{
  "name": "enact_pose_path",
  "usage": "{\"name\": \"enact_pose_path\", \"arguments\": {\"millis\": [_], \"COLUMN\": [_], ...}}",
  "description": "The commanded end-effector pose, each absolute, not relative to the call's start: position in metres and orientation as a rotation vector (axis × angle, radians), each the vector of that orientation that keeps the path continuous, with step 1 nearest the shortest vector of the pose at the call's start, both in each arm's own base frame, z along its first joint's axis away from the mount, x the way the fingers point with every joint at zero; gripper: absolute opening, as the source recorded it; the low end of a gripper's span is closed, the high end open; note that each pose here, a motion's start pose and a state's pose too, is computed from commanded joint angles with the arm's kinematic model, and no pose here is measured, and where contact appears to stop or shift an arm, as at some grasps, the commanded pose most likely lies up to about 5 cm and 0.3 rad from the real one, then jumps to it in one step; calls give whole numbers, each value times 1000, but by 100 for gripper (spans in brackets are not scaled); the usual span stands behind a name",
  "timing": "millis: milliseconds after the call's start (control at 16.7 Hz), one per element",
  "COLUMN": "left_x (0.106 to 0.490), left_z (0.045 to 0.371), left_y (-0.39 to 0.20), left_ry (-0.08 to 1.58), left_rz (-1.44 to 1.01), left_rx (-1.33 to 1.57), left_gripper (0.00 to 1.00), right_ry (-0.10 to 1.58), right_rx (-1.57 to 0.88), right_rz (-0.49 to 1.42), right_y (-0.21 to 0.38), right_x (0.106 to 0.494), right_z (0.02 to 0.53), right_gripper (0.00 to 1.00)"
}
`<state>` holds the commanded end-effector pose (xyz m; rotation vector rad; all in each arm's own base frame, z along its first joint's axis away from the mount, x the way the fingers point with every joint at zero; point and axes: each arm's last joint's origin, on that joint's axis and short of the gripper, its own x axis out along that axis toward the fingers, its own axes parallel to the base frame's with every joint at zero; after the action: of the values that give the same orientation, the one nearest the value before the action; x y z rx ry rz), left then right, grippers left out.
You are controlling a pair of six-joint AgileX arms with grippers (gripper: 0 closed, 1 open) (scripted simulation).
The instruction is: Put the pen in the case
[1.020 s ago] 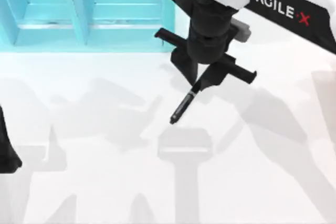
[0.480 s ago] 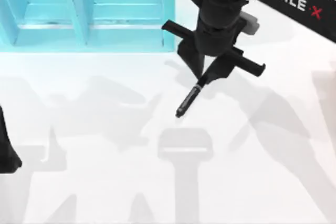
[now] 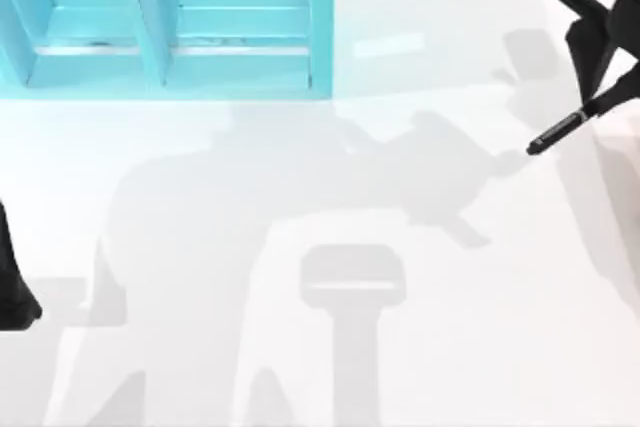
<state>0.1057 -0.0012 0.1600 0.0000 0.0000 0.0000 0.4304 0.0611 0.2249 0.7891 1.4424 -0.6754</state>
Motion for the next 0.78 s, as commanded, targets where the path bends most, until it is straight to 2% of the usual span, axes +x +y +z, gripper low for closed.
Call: {"name": "enact_pose_path", "arguments": {"millis": [180,360,600,780], "left_x": [106,106,106,106], "left_z": [160,160,160,160], "left_y": [-1,-1,-1,-1], "left_ry": [0,0,0,0], "left_rz": [0,0,0,0], "left_rx": [0,0,0,0], "left_gripper": [100,100,100,100], "right_ry": [1346,1263,1206,1192], "right_rx": [1021,1204,1314,1323], "right_rz": [-878,-1043,-1108,-1097], "right_y": [-66,-168,-227,-236], "right_x": [418,375,313,294], "right_z": [231,231,235,238], "right_gripper": [0,0,0,0]}}
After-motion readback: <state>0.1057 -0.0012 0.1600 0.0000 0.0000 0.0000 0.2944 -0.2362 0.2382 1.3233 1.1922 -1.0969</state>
